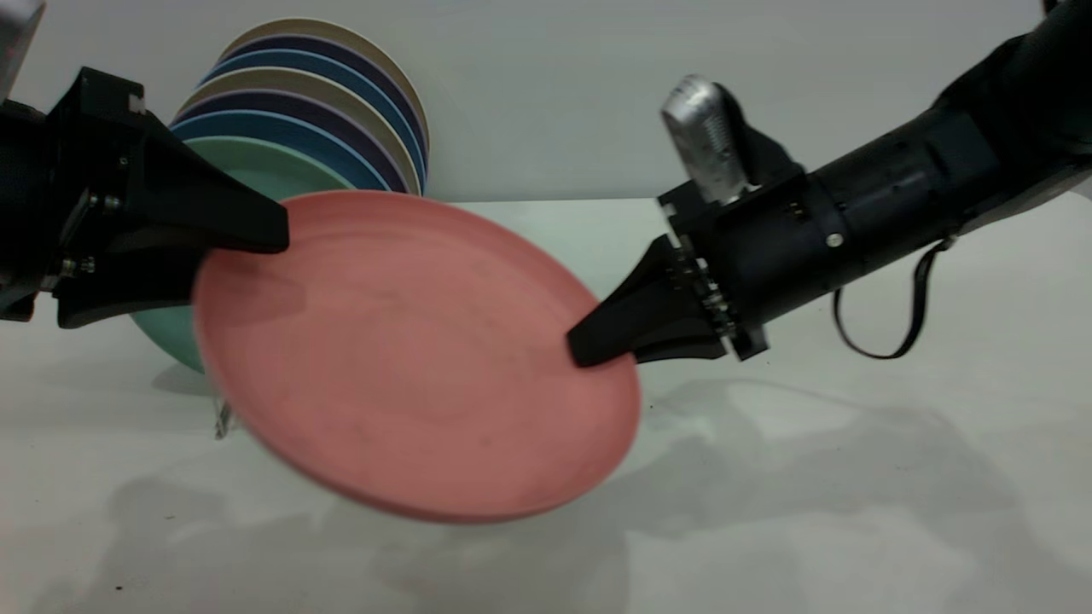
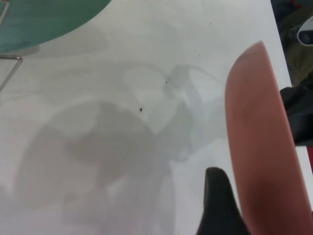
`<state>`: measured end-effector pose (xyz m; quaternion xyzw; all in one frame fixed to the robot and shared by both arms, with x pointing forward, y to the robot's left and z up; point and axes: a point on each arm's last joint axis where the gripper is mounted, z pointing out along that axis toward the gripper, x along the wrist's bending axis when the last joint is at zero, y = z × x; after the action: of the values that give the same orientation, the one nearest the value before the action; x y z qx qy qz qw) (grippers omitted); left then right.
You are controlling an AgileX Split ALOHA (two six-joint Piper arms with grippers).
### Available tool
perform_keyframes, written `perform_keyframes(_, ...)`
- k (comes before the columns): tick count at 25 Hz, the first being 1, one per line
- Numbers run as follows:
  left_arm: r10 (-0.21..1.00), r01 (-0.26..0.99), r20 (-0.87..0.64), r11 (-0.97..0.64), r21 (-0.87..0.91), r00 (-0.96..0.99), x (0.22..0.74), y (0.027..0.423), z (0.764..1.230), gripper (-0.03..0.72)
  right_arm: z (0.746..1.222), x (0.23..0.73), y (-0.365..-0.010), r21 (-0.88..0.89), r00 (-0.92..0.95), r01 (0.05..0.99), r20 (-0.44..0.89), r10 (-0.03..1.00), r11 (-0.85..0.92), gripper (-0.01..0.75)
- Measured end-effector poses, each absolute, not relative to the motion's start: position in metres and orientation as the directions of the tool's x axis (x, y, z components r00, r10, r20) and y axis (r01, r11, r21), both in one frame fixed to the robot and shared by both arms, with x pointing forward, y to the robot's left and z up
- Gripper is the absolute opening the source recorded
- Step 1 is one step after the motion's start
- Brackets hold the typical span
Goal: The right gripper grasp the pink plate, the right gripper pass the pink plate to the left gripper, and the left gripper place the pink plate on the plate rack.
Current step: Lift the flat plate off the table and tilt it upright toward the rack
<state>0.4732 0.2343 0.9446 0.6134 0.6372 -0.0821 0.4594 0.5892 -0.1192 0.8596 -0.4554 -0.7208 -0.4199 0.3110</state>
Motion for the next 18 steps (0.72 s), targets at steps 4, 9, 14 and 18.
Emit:
perform_keyframes(4,0.706,0.857,-0.686,0.233,0.459,0.175,0.473,0.234,0.945,0.448,0.862,0.584,-0.104,0.337,-0.405,0.911,0.840,0.362,0.237,0.019)
perform_keyframes(9,0.707,0.859,-0.683,0.224,0.460,0.182,0.473,0.234,0.944,0.240,0.866,0.584,-0.099,0.361,-0.415,0.907,0.851,0.321,0.215,0.025)
perform_keyframes(14,0.738,0.858,-0.653,0.214,0.468,0.172,0.473,0.237,0.941,0.112,0.869,0.584,-0.100,0.362,-0.411,0.909,0.864,0.292,0.208,0.103)
perform_keyframes(18,0.735,0.857,-0.653,0.205,0.473,0.185,0.473,0.236,0.942,0.106,0.870,0.587,-0.106,0.361,-0.402,0.914,0.869,0.290,0.187,0.296)
